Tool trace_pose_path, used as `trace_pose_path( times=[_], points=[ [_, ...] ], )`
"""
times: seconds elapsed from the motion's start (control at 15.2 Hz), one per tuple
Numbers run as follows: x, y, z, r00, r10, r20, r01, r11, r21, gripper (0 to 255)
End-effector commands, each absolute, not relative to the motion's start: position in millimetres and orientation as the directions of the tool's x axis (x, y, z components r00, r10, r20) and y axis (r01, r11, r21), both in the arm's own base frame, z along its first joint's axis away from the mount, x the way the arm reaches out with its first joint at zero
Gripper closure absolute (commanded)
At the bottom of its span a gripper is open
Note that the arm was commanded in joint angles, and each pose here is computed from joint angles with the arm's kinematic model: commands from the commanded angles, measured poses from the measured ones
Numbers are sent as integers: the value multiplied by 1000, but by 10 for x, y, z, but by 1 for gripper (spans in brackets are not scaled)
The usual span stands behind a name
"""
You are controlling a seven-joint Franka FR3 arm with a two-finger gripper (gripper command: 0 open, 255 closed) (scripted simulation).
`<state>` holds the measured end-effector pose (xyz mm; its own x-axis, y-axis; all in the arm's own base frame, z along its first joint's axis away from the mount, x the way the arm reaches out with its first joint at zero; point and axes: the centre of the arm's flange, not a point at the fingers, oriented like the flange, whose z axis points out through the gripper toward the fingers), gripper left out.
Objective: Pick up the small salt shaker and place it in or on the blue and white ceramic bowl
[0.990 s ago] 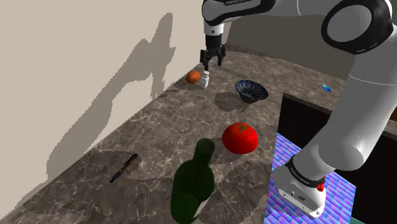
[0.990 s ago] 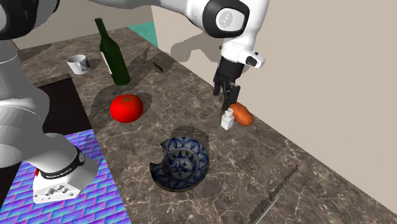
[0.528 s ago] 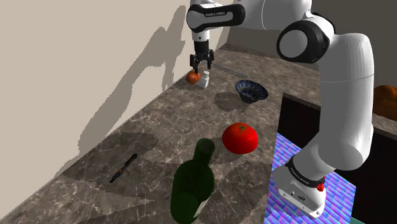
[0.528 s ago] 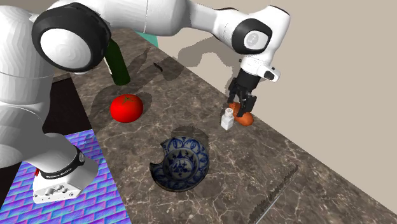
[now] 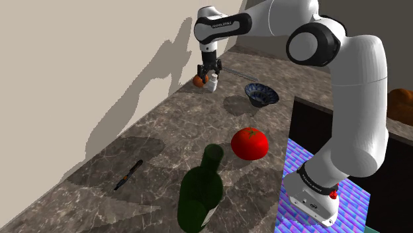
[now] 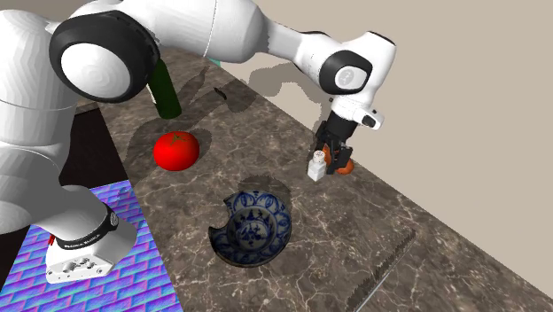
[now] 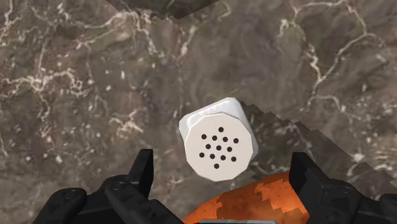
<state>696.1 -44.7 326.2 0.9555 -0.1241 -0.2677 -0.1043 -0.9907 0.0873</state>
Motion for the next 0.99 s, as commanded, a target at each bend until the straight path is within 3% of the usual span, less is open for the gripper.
trace_pose_path(
  times=[0.0, 0.4, 0.46, 0.92],
  points=[
    [6958, -449, 3232, 956, -124, -267, -104, -991, 87, 0],
    [6958, -448, 3233, 956, -124, -267, -104, -991, 87, 0],
    [6958, -448, 3233, 956, -124, -267, -104, -991, 87, 255],
    [6958, -449, 3233, 956, -124, -267, -104, -991, 87, 255]
  ],
)
